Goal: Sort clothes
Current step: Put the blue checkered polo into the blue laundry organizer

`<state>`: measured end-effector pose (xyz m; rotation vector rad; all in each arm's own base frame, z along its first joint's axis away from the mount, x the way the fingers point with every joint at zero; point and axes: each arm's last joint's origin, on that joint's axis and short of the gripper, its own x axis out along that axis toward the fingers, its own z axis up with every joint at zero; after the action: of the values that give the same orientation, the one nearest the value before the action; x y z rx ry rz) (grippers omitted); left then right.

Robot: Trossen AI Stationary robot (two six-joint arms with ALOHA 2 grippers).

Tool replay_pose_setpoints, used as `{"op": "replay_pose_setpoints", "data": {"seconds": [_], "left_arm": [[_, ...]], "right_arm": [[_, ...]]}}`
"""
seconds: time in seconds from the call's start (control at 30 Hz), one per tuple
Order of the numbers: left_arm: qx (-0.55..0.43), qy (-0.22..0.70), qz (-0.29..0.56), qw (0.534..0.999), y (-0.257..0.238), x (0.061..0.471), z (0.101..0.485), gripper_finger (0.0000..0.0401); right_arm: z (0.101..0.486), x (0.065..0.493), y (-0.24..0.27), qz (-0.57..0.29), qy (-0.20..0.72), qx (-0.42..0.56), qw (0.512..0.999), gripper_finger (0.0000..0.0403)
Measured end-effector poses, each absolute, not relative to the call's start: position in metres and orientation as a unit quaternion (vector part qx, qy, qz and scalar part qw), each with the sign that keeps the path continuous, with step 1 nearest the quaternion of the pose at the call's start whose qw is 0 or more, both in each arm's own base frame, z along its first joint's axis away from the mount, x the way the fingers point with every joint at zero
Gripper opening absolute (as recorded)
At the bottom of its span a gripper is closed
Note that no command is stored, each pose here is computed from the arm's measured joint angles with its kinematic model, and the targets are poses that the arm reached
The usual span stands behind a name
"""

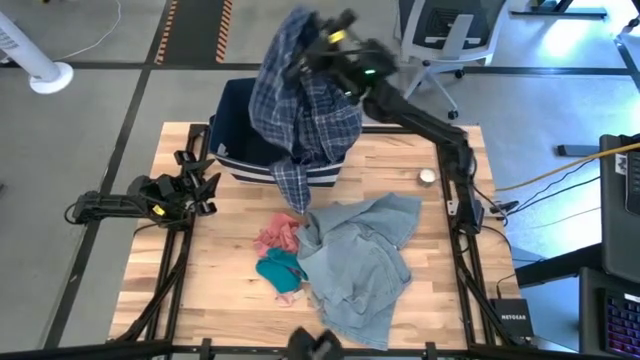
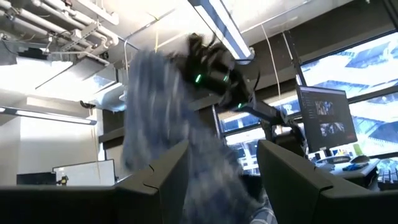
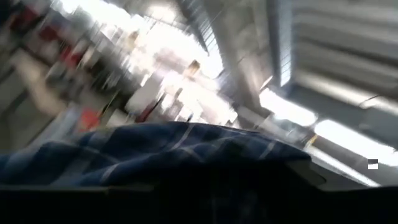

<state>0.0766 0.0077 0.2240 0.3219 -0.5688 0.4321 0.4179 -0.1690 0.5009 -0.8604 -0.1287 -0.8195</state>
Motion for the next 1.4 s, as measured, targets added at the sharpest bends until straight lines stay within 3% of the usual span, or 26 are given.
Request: {"op": "replay_pose_setpoints", "data": {"seconds": [0.17, 0.4, 0.7, 0.93, 1.17, 1.4], "left_arm": [[0.156, -0.282, 0.212, 0.922, 0.008, 0.076, 0.225, 0.018], [0.159, -0.28, 0.212, 0.923, 0.008, 0.076, 0.225, 0.018], [0.152, -0.281, 0.21, 0.924, 0.008, 0.076, 0.225, 0.018], [0.151, -0.281, 0.21, 0.924, 0.008, 0.076, 0.225, 0.018], [0.148, -0.282, 0.209, 0.925, 0.008, 0.076, 0.225, 0.018], [0.14, -0.286, 0.207, 0.925, 0.008, 0.076, 0.225, 0.018]], "right_arm": [[0.449, 0.444, -0.187, -0.341, 0.085, -0.405, 0.844, 0.0193], [0.394, 0.442, -0.189, -0.211, 0.314, -0.389, 0.84, 0.0193], [0.404, 0.412, -0.142, -0.112, 0.411, -0.369, 0.826, 0.0193], [0.423, 0.392, -0.059, -0.004, 0.425, -0.386, 0.819, 0.0193], [0.4, 0.392, 0.031, 0.086, 0.456, -0.445, 0.766, 0.0193], [0.338, 0.399, 0.094, 0.069, 0.482, -0.618, 0.617, 0.0193]]}}
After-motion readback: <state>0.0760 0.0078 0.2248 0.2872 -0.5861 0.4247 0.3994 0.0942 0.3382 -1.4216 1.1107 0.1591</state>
